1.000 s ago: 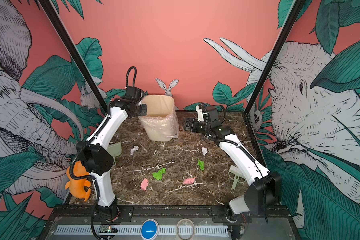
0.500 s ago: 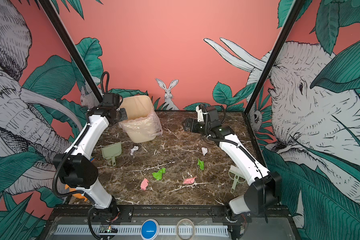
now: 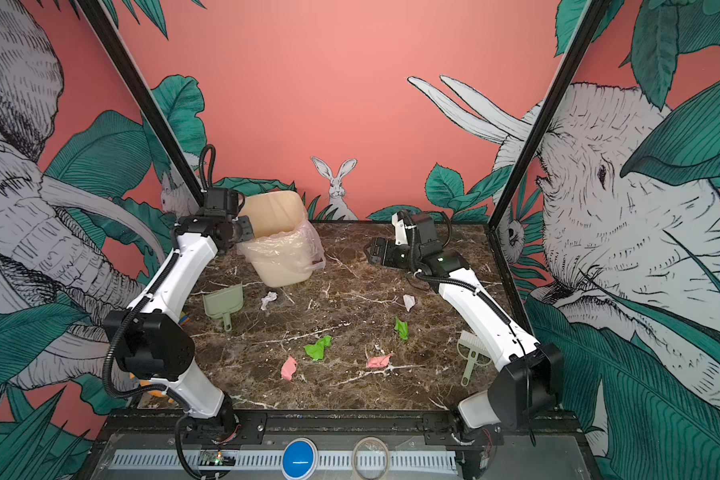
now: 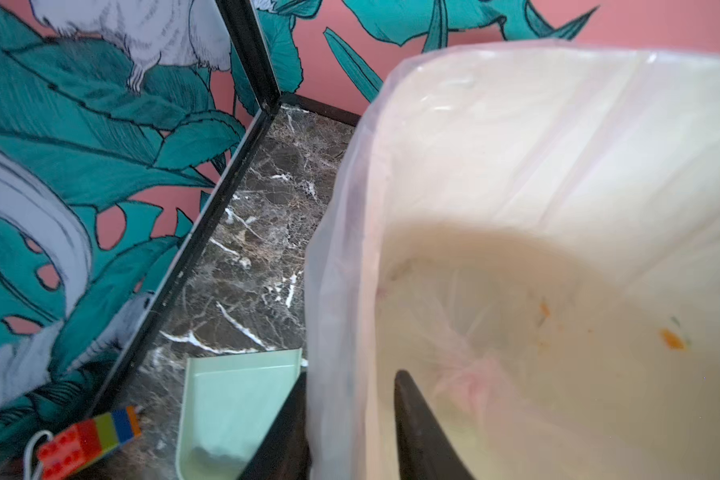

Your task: Sweep away the paper scraps from the table

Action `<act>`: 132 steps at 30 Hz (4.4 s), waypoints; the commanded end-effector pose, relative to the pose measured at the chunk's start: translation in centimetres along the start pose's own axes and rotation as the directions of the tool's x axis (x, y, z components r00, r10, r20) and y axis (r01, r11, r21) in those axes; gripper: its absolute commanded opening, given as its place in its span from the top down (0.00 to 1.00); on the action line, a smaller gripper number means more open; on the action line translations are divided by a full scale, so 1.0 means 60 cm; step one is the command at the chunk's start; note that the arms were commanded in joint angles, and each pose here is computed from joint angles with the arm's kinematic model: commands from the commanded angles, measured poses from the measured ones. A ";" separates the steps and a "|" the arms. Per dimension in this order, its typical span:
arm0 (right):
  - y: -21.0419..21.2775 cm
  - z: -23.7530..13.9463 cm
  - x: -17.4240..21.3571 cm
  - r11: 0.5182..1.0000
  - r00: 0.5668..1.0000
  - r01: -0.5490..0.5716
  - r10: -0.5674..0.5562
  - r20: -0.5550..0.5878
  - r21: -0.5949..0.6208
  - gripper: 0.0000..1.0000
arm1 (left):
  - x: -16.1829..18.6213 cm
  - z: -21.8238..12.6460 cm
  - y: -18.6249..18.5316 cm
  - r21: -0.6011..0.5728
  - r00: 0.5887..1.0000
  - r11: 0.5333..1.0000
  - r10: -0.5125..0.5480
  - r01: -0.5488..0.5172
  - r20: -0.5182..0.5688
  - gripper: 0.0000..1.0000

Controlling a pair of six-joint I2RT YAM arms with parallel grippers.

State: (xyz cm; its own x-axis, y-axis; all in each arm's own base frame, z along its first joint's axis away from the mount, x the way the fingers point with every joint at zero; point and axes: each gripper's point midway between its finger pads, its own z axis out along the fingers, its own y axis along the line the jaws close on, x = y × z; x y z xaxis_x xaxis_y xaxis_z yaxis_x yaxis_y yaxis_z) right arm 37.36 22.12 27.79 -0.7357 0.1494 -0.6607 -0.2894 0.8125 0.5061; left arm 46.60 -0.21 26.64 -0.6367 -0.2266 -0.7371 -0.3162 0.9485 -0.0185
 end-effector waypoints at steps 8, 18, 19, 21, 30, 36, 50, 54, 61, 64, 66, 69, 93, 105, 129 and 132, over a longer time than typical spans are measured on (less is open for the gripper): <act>-0.011 -0.020 -0.010 0.996 0.998 0.051 -0.053 0.016 0.078 0.01 | -0.058 -0.080 0.013 0.040 0.987 0.999 -0.033 0.027 0.159 0.39; -0.101 -0.082 0.031 0.944 0.997 0.073 -0.068 -0.028 0.321 0.01 | -0.072 -0.182 -0.016 0.076 0.953 0.986 0.122 -0.148 0.277 0.11; -0.112 -0.090 0.037 0.940 0.998 0.061 -0.053 -0.032 0.337 0.01 | -0.070 -0.192 -0.024 0.083 0.948 0.982 0.142 -0.172 0.286 0.09; -0.141 -0.104 0.062 0.925 0.998 0.034 -0.012 -0.058 0.380 0.01 | -0.060 -0.211 -0.047 0.108 0.937 0.969 0.184 -0.224 0.296 0.05; -0.279 -0.212 0.213 0.738 0.956 -0.195 0.290 -0.042 0.646 0.01 | 0.030 -0.276 -0.172 0.317 0.908 0.865 0.304 -0.389 0.287 0.00; -0.320 -0.243 0.315 0.620 0.866 -0.372 0.499 0.019 0.690 0.01 | 0.138 -0.311 -0.297 0.546 0.901 0.718 0.362 -0.432 0.238 0.00; -0.404 -0.238 0.446 0.422 0.692 -0.581 0.707 0.148 0.696 0.01 | 0.291 -0.319 -0.413 0.771 0.871 0.496 0.466 -0.400 0.153 0.00; -0.423 -0.224 0.453 0.409 0.673 -0.608 0.720 0.169 0.681 0.01 | 0.299 -0.313 -0.415 0.772 0.867 0.494 0.477 -0.401 0.145 0.00; -0.451 -0.223 0.487 0.344 0.626 -0.619 0.759 0.179 0.706 0.01 | 0.314 -0.305 -0.405 0.769 0.868 0.507 0.482 -0.390 0.122 0.00; -0.454 -0.219 0.495 0.341 0.619 -0.622 0.765 0.176 0.705 0.01 | 0.318 -0.301 -0.401 0.764 0.865 0.511 0.488 -0.394 0.120 0.00; -0.453 -0.213 0.494 0.357 0.620 -0.627 0.766 0.167 0.692 0.01 | 0.319 -0.299 -0.400 0.762 0.865 0.513 0.486 -0.395 0.121 0.00; -0.452 -0.205 0.487 0.379 0.625 -0.634 0.765 0.157 0.675 0.01 | 0.324 -0.296 -0.401 0.765 0.867 0.513 0.483 -0.390 0.119 0.00; -0.404 -0.168 0.468 0.439 0.629 -0.565 0.777 0.021 0.698 0.03 | 0.337 -0.284 -0.392 0.754 0.863 0.520 0.491 -0.400 0.119 0.00; -0.417 -0.176 0.464 0.317 0.573 -0.636 0.805 0.155 0.704 0.50 | 0.341 -0.280 -0.395 0.754 0.857 0.521 0.505 -0.399 0.104 0.00; -0.458 -0.162 0.462 0.235 0.562 -0.592 0.806 0.186 0.771 0.62 | 0.338 -0.275 -0.385 0.732 0.856 0.547 0.508 -0.407 0.096 0.00; -0.458 -0.156 0.467 0.236 0.552 -0.588 0.817 0.170 0.774 0.72 | 0.339 -0.274 -0.383 0.728 0.855 0.550 0.509 -0.409 0.096 0.00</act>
State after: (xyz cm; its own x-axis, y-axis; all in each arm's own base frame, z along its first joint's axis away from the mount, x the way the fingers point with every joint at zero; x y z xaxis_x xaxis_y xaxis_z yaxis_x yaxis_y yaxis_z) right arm 18.72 -0.68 1.33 -0.5854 0.8103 -0.0259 0.8054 0.5849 0.0960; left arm 29.71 -30.54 21.84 -0.6503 0.3224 -0.6878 0.5992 0.7743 -0.2035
